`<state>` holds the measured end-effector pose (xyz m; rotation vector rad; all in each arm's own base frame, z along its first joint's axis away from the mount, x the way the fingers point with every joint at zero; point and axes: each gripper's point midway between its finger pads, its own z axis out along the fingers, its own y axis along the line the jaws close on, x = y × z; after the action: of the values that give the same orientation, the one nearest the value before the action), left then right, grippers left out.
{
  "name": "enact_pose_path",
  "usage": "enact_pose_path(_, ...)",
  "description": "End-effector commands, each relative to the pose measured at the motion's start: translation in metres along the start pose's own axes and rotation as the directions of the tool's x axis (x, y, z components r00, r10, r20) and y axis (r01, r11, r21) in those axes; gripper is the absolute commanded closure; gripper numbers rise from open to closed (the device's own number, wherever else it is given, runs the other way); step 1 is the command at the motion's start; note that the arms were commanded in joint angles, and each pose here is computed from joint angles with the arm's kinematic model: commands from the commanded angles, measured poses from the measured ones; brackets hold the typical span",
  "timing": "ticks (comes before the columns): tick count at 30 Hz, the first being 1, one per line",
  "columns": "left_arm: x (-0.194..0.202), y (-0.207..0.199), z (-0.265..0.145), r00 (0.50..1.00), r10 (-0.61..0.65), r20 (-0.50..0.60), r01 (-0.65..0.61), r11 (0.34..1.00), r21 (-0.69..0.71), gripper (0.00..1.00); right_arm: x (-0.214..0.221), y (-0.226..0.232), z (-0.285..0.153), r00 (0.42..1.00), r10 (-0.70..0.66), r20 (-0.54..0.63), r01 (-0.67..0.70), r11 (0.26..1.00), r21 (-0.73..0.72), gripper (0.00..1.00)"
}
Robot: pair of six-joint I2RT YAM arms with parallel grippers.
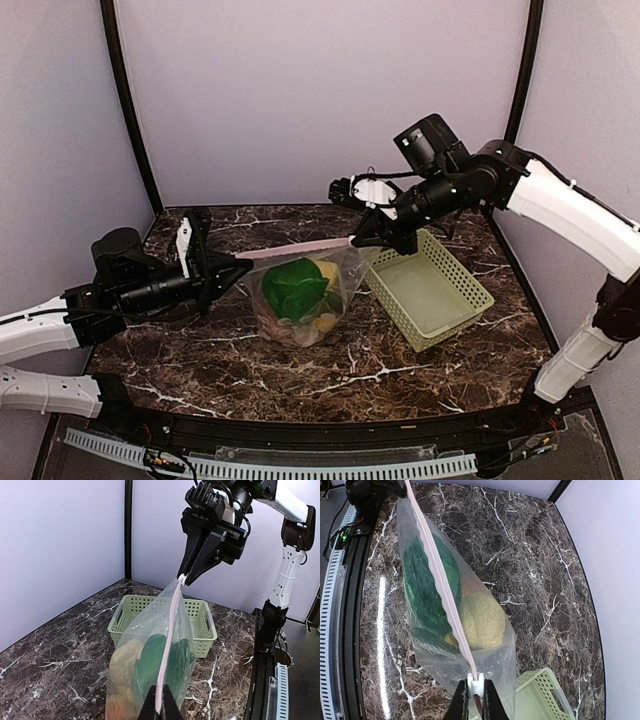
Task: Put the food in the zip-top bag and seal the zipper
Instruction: Zip the zipper on the zipper food storage bag.
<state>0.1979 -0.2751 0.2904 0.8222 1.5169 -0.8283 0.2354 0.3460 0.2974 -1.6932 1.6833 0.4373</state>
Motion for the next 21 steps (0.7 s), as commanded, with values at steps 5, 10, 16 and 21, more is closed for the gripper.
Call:
enact_pose_path(5,-0.004,0.008,-0.003,1.0,0.009,0.012,-0.009,0.999,-0.035,0.99,0.034,-0.02,-0.029,0.997,0.067,-0.035,-0.062,0.992,0.114,0.97)
enact_pose_path(10,-0.006,0.008,-0.004,0.999,0.005,0.032,-0.004,0.999,-0.034,0.99,0.041,-0.021,-0.031,0.996,0.085,-0.036,-0.081,0.99,0.117,0.97)
enact_pose_path(16,-0.005,0.009,-0.002,0.999,0.003,0.032,-0.002,0.999,-0.035,0.99,0.044,-0.023,-0.029,0.995,0.091,-0.042,-0.085,0.99,0.116,0.96)
enact_pose_path(21,-0.003,0.011,-0.002,1.0,0.0,0.027,0.001,0.999,-0.042,0.99,0.05,-0.025,-0.026,0.994,0.093,-0.062,-0.085,0.989,0.123,0.96)
